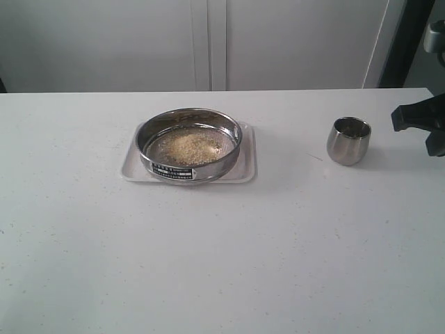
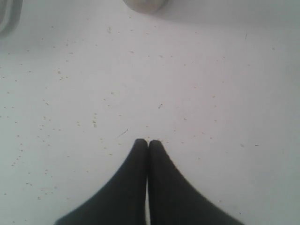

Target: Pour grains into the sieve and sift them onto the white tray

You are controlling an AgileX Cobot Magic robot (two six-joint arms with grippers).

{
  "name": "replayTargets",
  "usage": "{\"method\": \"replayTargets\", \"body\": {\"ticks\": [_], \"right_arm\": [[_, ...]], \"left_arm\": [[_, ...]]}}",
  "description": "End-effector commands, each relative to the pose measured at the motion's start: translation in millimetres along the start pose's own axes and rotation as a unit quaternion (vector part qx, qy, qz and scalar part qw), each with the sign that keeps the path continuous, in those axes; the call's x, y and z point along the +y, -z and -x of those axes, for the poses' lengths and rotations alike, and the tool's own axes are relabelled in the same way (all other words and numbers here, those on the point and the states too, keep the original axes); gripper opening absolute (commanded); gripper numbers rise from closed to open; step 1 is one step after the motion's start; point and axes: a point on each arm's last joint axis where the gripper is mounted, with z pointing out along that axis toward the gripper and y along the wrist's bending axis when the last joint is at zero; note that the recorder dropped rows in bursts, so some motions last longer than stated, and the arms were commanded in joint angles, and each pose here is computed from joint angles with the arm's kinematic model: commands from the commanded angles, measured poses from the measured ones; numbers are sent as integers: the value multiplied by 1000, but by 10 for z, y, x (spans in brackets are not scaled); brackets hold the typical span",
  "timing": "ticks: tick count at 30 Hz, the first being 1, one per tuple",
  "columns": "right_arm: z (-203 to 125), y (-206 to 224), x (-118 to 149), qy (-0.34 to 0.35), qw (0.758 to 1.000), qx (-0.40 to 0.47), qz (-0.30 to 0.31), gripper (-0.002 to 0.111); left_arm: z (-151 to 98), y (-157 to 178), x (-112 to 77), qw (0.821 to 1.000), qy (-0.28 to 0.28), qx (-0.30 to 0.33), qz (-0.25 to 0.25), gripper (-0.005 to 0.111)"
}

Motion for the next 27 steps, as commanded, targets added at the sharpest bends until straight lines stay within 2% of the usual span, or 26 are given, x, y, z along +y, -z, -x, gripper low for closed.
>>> {"method": "replayTargets", "body": {"ticks": [1, 17, 27], "right_arm": [[-11, 18, -8, 5, 1000, -3, -3, 0], [-11, 18, -8, 5, 1000, -3, -3, 0], [-11, 18, -8, 5, 1000, -3, -3, 0]], "left_arm": [[-10, -3, 2, 1000, -2, -1, 2, 0], [209, 25, 35, 992, -4, -122, 21, 0], [412, 104, 64, 970, 8, -240, 35, 0]]}}
